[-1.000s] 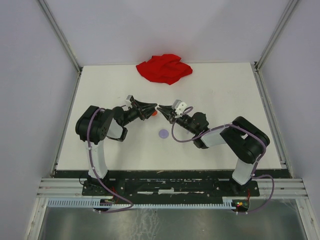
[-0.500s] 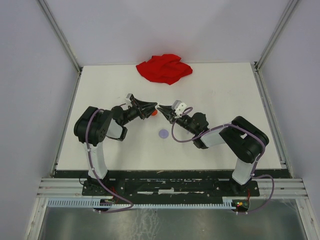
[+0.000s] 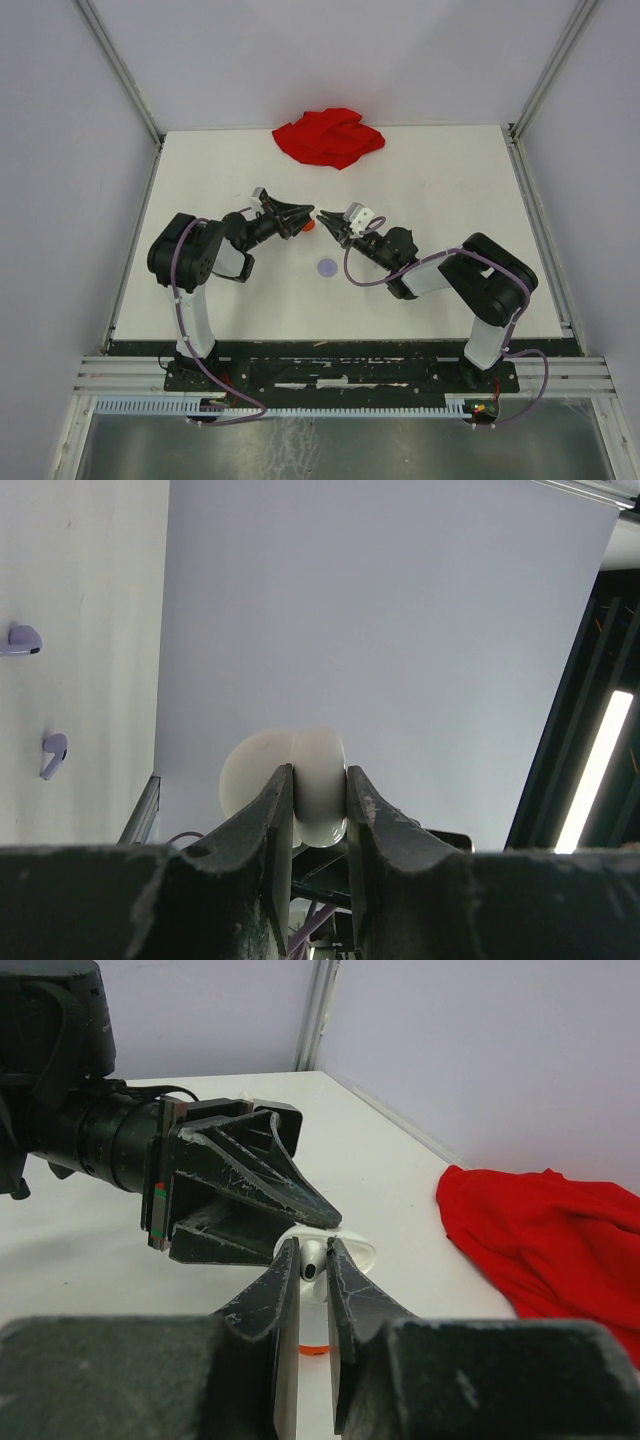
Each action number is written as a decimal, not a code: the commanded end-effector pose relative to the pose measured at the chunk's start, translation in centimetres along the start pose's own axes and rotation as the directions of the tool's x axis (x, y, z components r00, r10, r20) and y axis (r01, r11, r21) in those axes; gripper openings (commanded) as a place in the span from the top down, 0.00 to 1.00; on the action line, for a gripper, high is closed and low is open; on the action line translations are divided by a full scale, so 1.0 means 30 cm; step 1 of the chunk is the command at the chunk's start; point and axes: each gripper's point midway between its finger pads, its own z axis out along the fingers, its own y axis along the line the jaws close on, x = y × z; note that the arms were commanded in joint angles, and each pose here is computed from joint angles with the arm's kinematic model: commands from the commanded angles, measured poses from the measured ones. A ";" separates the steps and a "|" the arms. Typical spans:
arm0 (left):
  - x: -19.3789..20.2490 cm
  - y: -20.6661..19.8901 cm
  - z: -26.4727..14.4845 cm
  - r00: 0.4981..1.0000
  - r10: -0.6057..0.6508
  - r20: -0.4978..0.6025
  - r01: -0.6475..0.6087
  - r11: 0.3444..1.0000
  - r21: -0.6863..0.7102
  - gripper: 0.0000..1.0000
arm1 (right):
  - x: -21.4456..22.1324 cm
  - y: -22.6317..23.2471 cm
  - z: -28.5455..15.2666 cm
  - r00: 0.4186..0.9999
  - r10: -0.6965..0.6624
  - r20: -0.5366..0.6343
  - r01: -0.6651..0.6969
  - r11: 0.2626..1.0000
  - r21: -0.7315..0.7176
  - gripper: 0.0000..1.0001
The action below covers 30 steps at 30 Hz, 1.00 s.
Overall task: Insert the wireless bluetooth earbuds into the charging case
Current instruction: Place the earbud in the charging case.
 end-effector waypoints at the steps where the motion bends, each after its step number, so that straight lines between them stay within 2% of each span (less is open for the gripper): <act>1: 0.071 -0.160 -0.017 0.993 0.106 -0.055 -0.095 0.980 0.173 0.97 | -0.061 -0.013 -0.003 0.998 -0.024 0.049 0.023 1.000 0.020 1.00; 12: 0.066 -0.185 -0.012 0.993 0.108 -0.046 -0.097 0.977 0.192 0.97 | -0.054 0.007 -0.011 0.999 -0.009 0.046 0.009 1.000 -0.005 0.99; 17: 0.055 -0.191 -0.003 0.993 0.109 -0.039 -0.099 0.975 0.200 0.97 | -0.070 0.017 -0.014 0.998 0.018 0.056 -0.017 1.000 -0.019 0.71; 21: 0.046 -0.182 0.002 0.994 0.108 -0.032 -0.099 0.975 0.197 0.97 | -0.097 0.019 -0.013 0.997 0.027 0.074 -0.025 0.999 -0.027 0.55; 24: 0.035 -0.160 0.005 0.994 0.109 -0.026 -0.102 0.977 0.185 0.97 | -0.146 0.013 -0.012 0.994 0.033 0.105 -0.031 0.999 -0.027 0.39; 30: 0.021 -0.107 0.008 0.994 0.110 -0.023 -0.105 0.982 0.156 0.97 | -0.220 -0.098 -0.044 0.988 0.070 0.138 -0.091 0.984 0.151 0.26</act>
